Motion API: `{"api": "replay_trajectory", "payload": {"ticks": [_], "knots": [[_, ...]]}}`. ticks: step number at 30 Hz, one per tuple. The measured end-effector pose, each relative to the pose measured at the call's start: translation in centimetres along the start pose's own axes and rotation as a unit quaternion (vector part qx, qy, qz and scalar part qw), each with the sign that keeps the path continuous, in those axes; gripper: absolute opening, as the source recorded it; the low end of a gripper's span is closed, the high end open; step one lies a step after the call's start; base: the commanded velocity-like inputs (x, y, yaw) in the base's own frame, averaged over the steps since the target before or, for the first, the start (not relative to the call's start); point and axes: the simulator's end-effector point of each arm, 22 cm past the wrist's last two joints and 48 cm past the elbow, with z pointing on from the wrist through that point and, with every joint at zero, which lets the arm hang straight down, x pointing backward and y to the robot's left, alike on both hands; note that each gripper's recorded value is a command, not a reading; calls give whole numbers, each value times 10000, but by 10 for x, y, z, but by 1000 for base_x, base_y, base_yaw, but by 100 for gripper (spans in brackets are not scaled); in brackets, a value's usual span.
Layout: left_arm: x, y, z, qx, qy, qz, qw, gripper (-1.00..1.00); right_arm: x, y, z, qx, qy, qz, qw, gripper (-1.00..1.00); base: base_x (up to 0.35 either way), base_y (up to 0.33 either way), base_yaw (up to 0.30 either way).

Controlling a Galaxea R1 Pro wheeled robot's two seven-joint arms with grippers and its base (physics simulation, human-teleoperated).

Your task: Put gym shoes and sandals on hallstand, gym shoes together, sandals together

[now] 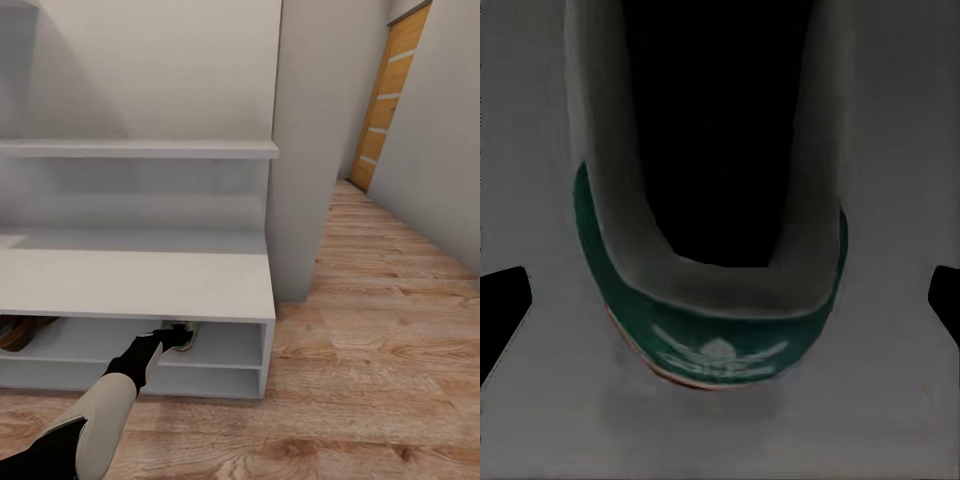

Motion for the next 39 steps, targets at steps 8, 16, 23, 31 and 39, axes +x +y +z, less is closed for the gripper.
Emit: {"api": "replay_trajectory", "payload": {"ticks": [8, 16, 23, 31, 39], "knots": [[0, 2, 0, -17, 2, 3, 10000, 100, 0, 0, 0, 1, 2, -2, 10000, -100, -275, 37, 0], [0, 3, 0, -20, -14, 10, 10000, 100, 0, 0, 0, 1, 3, -3, 10000, -100, -330, 75, 0], [-1, 4, 0, -22, -26, -10, 10000, 100, 0, 0, 0, 1, 3, -3, 10000, -100, -334, 87, 0], [53, 23, -4, -108, -489, 62, 9987, 100, 2, 2, 0, -14, 20, -9, 10000, -100, -297, 79, 0], [170, 59, -36, -343, -605, 86, 9975, 100, 11, 9, -1, -65, 81, -8, 9999, -100, -45, 10, 0]]}}
